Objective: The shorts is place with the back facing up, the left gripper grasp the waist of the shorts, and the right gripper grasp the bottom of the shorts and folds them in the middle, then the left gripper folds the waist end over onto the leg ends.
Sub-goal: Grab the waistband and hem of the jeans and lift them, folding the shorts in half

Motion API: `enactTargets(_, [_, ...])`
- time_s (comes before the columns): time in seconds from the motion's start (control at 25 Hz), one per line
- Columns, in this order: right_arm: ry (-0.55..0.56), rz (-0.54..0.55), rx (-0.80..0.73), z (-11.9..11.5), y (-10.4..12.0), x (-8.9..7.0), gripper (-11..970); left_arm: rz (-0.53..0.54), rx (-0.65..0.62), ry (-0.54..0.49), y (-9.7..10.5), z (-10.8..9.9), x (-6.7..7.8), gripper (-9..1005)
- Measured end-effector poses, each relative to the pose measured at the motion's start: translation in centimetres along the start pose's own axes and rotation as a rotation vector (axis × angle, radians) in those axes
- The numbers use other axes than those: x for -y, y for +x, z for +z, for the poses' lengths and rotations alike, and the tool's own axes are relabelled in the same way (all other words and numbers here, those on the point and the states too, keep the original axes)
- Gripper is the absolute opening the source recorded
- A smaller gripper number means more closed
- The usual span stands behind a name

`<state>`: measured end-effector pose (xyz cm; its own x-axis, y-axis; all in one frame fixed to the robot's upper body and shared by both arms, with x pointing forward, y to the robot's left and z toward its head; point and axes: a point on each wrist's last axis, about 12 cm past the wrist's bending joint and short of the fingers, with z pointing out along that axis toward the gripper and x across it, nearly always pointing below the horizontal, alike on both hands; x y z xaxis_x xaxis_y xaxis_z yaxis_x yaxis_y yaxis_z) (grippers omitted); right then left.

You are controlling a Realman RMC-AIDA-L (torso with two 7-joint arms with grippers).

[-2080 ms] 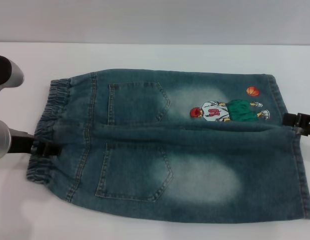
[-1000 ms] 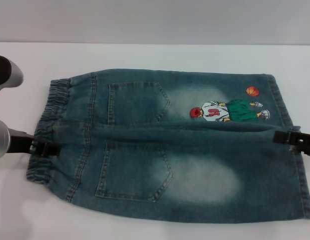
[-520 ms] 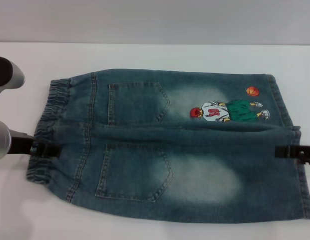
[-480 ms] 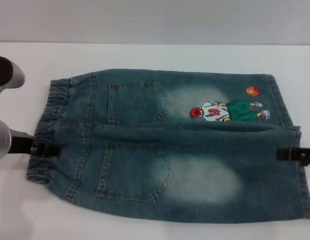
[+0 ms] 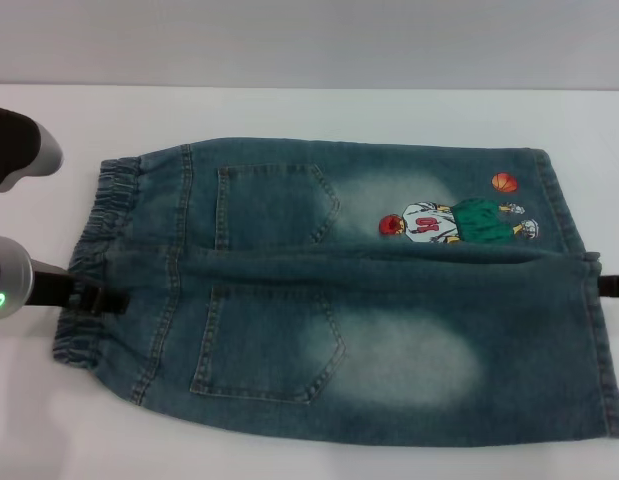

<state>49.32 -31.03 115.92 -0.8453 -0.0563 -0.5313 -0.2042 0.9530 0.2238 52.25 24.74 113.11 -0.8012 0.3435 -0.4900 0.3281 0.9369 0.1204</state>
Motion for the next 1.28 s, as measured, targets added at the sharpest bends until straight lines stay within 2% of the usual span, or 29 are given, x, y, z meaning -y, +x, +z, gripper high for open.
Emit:
enactTargets(0.04, [0.000,0.000,0.000,0.0,0.0,0.0,737,0.000,0.000,0.000,0.0,0.0,0.0,789])
enactTargets(0.2, [0.117,-0.110,-0.012,0.6,-0.6,-2.0,737,-0.004,0.001,0.001,0.0,0.0,0.1,788])
enactTargets(0.32, [0.122,-0.125,-0.017,1.0,-0.6,-2.7,737,-0.012,0.000,-0.001,0.0,0.0,0.0,788])
enactTargets(0.64, [0.086,-0.103,0.012,0.9,-1.1,-2.8,737,-0.016,-0.015,-0.004,0.0,-0.2,-0.2,788])
enactTargets(0.84, [0.031,-0.085,0.026,0.9,-1.1,-3.3,737,0.000,-0.072,0.005,0.0,-0.8,0.1,787])
enactTargets(1.28, [0.024,-0.089,0.044,1.3,-1.5,-3.3,737,-0.014,-0.129,0.004,0.3,-1.2,-0.2,786])
